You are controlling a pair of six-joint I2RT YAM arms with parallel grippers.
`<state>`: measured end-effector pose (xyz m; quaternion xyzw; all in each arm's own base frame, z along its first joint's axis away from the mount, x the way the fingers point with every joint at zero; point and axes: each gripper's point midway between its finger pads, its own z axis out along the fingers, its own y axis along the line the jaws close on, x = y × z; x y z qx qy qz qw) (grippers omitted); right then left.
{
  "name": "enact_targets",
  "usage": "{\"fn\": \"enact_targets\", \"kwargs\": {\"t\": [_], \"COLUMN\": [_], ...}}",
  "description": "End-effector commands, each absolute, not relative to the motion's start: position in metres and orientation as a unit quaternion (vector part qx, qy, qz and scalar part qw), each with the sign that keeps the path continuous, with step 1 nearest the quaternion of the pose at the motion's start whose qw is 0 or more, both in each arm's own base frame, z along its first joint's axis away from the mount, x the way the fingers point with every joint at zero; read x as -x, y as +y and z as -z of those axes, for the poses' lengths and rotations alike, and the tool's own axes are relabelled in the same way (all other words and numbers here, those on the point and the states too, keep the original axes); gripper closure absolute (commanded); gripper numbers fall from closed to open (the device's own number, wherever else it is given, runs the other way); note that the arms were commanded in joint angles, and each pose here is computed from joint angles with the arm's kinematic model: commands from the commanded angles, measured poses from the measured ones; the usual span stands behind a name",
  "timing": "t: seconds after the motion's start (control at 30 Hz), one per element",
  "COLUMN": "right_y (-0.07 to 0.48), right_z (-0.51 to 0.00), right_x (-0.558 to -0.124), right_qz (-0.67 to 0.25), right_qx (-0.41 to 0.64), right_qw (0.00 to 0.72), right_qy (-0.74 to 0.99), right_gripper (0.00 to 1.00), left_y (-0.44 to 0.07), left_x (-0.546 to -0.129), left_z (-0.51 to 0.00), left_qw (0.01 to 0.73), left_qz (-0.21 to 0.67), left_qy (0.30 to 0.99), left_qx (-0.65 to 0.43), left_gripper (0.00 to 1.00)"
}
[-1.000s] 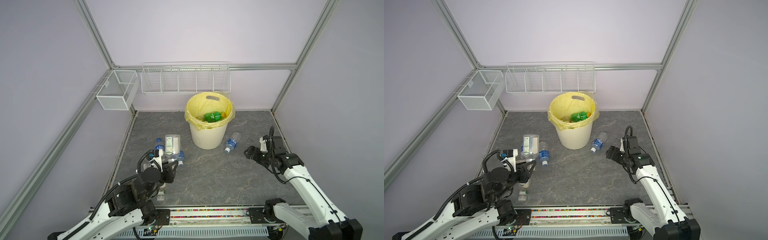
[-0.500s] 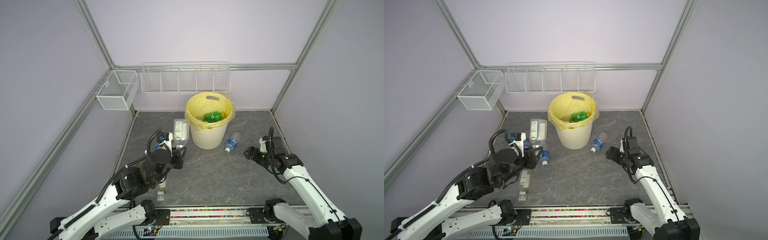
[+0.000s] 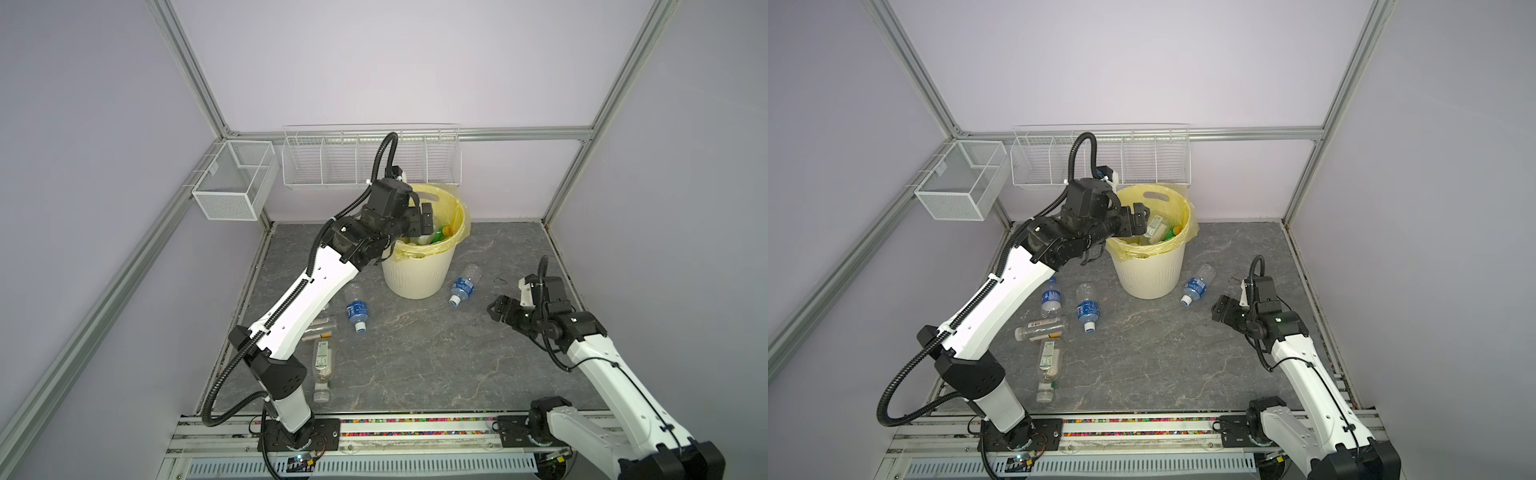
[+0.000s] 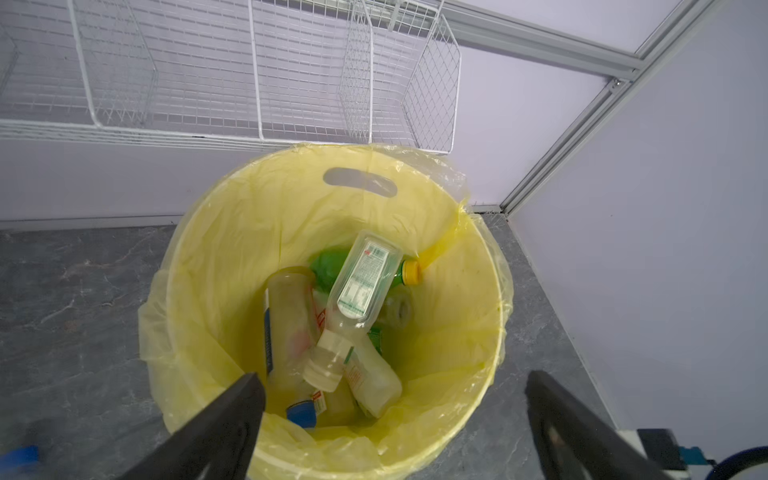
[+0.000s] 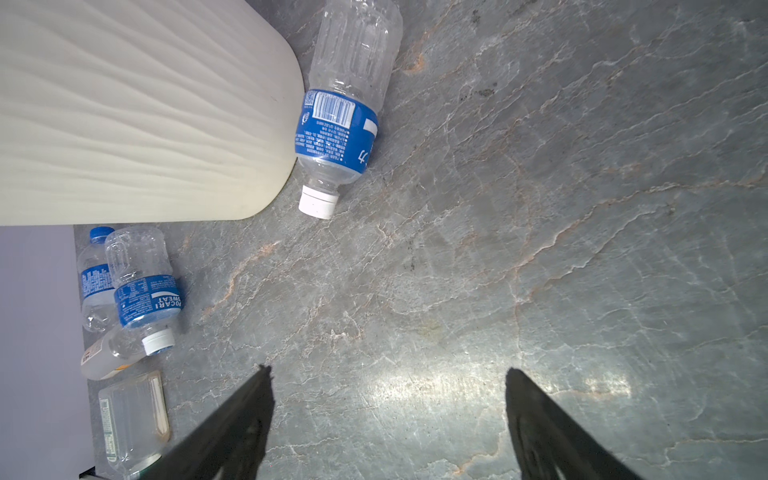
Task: Throw the plastic bottles in the bin
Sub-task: 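Open the left gripper over the bin to drop the bottle, then withdraw the left gripper down toward the bottles on the table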
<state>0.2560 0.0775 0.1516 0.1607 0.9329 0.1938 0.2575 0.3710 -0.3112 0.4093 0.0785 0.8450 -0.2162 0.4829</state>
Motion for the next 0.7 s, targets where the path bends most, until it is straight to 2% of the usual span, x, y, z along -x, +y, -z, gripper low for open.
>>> {"fn": "enact_targets", "kwargs": {"t": [0.0, 0.2, 0.4, 0.67], "right_y": [0.075, 0.076, 0.078, 0.075], "right_z": [-0.150, -0.146, -0.146, -0.144], "right_x": [-0.250, -0.249, -0.251, -0.251], "right_qz": [-0.192, -0.190, -0.194, -0.186], "right_qx": [-0.161, -0.158, -0.161, -0.177], "right_qw": [0.257, 0.250, 0.244, 0.239], "right_qy": [0.933, 0.936, 0.937, 0.936], "right_gripper": [0.12, 0.12, 0.12, 0.12], "left_y": [-0.282, -0.247, -0.222, -0.207], "left_x": [-0.349, -0.322, -0.304, -0.281], "left_z": [-0.441, -0.451, -0.426, -0.395], "left_qw": [0.496, 0.517, 0.508, 0.490], "left_qz": [0.218, 0.226, 0.210, 0.245], "left_qy": [0.837, 0.824, 0.834, 0.836], "left_qx": [-0.079, -0.061, -0.049, -0.025], "left_gripper": [0.01, 0.01, 0.01, 0.01]}}
